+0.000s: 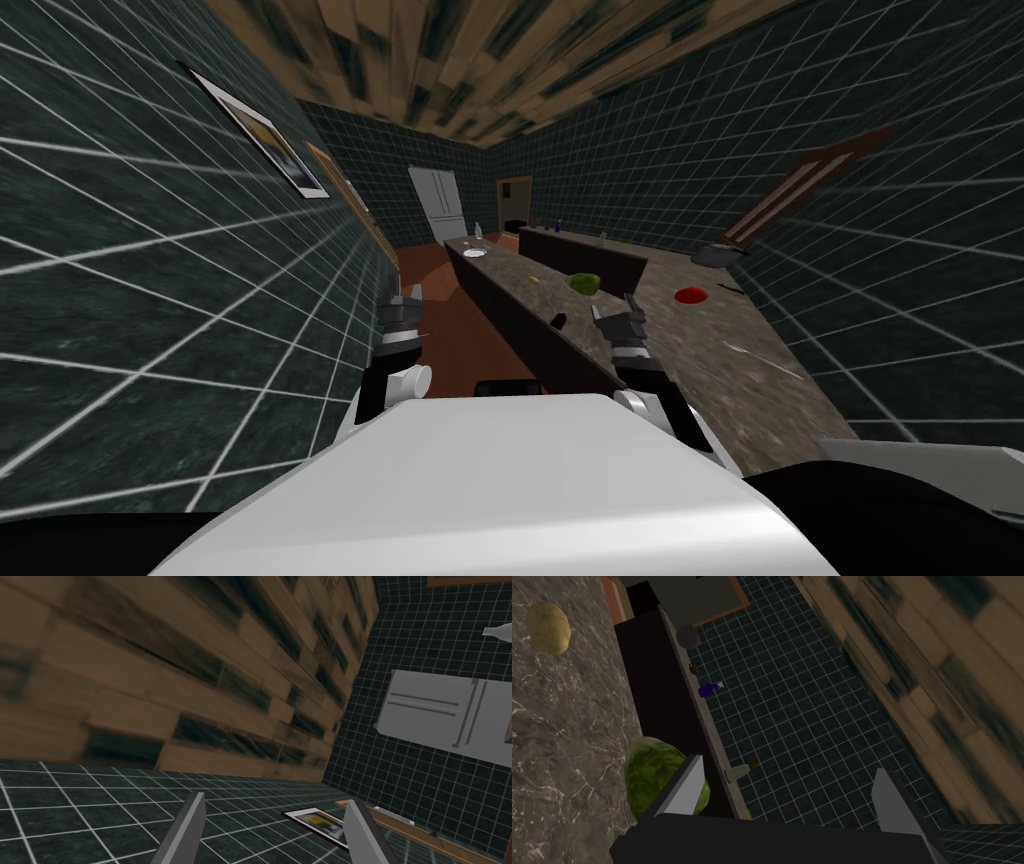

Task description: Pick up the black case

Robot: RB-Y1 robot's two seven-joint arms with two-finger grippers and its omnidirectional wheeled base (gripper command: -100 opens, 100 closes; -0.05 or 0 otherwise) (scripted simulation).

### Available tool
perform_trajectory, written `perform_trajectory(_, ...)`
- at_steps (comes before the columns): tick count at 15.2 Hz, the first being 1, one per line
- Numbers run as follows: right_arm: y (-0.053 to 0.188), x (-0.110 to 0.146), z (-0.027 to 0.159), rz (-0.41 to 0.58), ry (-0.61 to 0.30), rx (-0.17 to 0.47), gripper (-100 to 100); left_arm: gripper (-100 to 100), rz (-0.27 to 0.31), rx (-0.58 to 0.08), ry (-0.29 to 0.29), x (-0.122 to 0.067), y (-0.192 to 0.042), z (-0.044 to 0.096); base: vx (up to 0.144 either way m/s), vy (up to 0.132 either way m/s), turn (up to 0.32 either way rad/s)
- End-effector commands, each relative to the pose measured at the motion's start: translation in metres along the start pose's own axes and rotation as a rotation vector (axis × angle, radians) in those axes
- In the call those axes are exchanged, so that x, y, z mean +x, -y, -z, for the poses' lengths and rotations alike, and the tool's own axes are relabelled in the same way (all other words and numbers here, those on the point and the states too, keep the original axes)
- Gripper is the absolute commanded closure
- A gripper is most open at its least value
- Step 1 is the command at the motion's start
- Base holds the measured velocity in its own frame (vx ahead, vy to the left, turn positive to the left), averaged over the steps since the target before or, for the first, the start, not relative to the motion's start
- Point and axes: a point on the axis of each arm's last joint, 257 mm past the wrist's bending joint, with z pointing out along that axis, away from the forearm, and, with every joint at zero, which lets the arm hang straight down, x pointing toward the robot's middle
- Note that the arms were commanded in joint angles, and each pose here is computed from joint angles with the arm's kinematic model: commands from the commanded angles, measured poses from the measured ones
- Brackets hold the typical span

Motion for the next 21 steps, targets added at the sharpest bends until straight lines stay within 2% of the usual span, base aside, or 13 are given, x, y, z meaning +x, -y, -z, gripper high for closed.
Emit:
perform_trajectory(1, 0.008, -0.008, 0.003, -0.032, 0.026, 0.034, -100, 0, 0.0, 0.0, 0.0, 0.0, 0.0, 0.0, 0.082, 0.028, 0.034)
perform_trajectory(2, 0.015, -0.026, 0.012, -0.072, 0.075, 0.077, -100, 0, 0.0, 0.0, 0.0, 0.0, 0.0, 0.0, 0.096, 0.034, 0.111)
perform_trajectory(4, 0.018, -0.028, 0.012, -0.086, 0.083, 0.088, -100, 0, 0.0, 0.0, 0.0, 0.0, 0.0, 0.0, 0.083, 0.035, 0.085)
perform_trajectory(5, 0.024, -0.046, 0.022, -0.131, 0.135, 0.124, -100, 0, 0.0, 0.0, 0.0, 0.0, 0.0, 0.0, 0.087, 0.059, 0.127)
perform_trajectory(7, 0.029, -0.048, 0.023, -0.143, 0.146, 0.14, -100, 0, 0.0, 0.0, 0.0, 0.0, 0.0, 0.0, 0.084, 0.042, 0.078)
perform_trajectory(10, 0.041, -0.086, 0.05, -0.232, 0.27, 0.212, -100, 0, 0.0, 0.0, 0.0, 0.0, 0.0, 0.0, 0.101, 0.031, 0.136)
perform_trajectory(12, 0.048, -0.089, 0.052, -0.266, 0.29, 0.231, -100, 0, 0.0, 0.0, 0.0, 0.0, 0.0, 0.0, 0.109, 0.042, 0.097)
perform_trajectory(13, 0.049, -0.106, 0.067, -0.3, 0.347, 0.25, -100, 0, 0.0, 0.0, 0.0, 0.0, 0.0, 0.0, 0.09, 0.042, 0.14)
perform_trajectory(15, 0.056, -0.109, 0.07, -0.331, 0.37, 0.27, -100, 0, 0.0, 0.0, 0.0, 0.0, 0.0, 0.0, 0.089, 0.028, 0.082)
perform_trajectory(16, 0.057, -0.126, 0.086, -0.37, 0.431, 0.285, -100, 0, 0.0, 0.0, 0.0, 0.0, 0.0, 0.0, 0.081, 0.03, 0.113)
perform_trajectory(18, 0.063, -0.128, 0.09, -0.398, 0.454, 0.303, -100, 0, 0.0, 0.0, 0.0, 0.0, 0.0, 0.0, 0.085, 0.027, 0.095)
perform_trajectory(19, 0.064, -0.144, 0.107, -0.442, 0.518, 0.313, -100, 0, 0.0, 0.0, 0.0, 0.0, 0.0, 0.0, 0.097, 0.032, 0.137)
perform_trajectory(21, 0.07, -0.146, 0.111, -0.466, 0.542, 0.33, -100, 0, 0.0, 0.0, 0.0, 0.0, 0.0, 0.0, 0.096, 0.033, 0.104)
